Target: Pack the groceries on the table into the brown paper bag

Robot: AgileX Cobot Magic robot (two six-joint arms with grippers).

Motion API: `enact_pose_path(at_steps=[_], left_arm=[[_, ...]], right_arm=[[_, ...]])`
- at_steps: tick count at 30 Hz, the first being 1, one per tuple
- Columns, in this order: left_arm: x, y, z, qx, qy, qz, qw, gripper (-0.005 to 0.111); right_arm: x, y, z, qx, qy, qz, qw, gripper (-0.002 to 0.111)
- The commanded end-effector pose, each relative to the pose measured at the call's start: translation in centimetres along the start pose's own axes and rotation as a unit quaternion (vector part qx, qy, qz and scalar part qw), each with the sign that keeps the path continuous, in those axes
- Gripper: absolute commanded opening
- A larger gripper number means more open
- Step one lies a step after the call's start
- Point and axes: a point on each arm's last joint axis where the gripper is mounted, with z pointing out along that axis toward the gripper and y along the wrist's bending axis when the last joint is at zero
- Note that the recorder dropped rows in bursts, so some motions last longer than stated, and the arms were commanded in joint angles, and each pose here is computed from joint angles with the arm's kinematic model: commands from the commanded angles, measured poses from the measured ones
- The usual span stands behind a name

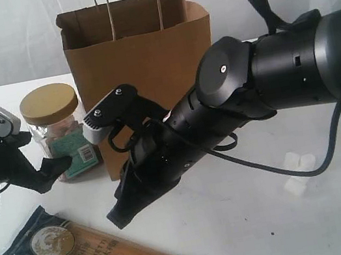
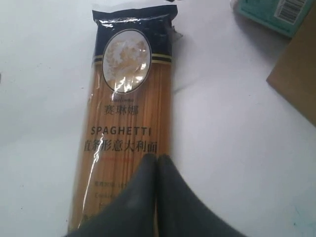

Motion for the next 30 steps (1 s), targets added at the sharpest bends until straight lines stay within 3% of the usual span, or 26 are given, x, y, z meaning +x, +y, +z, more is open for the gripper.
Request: enact_pose_path(at_steps=[1,5,10,12,14,16,20,25,30], left_arm=[[0.1,-0.3,0.0,0.02,0.013,-0.005,1.0,0.105],[0.1,-0.2,-0.1,0.015,0.012,-0.026,0.999,0.105],[0.7,1.0,-0.3,-0.04,0.037,-0.087,0.995,0.105],[0.8,2.0,-0.9,-0.044,0.019,-0.087,0.995,0.105],[0.8,3.7,-2.3,-0.041,-0.047,-0.081,0.995,0.105],[0.8,5.6,-3.3,-0.029,-0.1,-0.058,0.993,0.105],[1.1,6.5,-2.7,0.041,-0.086,-0.01,0.995,0.105],[1.2,7.6,-0.9,0.095,-0.102,-0.034,0.99,0.105],[0.8,9.0,0.1,0.108,-0.099,-0.038,0.988,0.105]], right_arm=[[0.0,0.1,-0.2,-0.005,0.002,-0.002,1.0,0.0],[0.1,0.2,-0.2,-0.011,0.007,-0.002,1.0,0.0],[0.1,0.3,-0.2,-0.013,0.008,-0.002,1.0,0.0],[0.1,0.3,-0.2,-0.013,0.008,-0.002,1.0,0.0],[0.1,0.3,-0.2,-0.013,0.008,-0.002,1.0,0.0],[0.1,0.3,-0.2,-0.013,0.008,-0.002,1.0,0.0],[0.0,0.2,-0.2,-0.01,0.006,-0.002,1.0,0.0],[-0.1,0.1,-0.2,-0.003,0.0,-0.002,1.0,0.0],[-0.1,0.1,-0.2,-0.003,0.0,-0.002,1.0,0.0]])
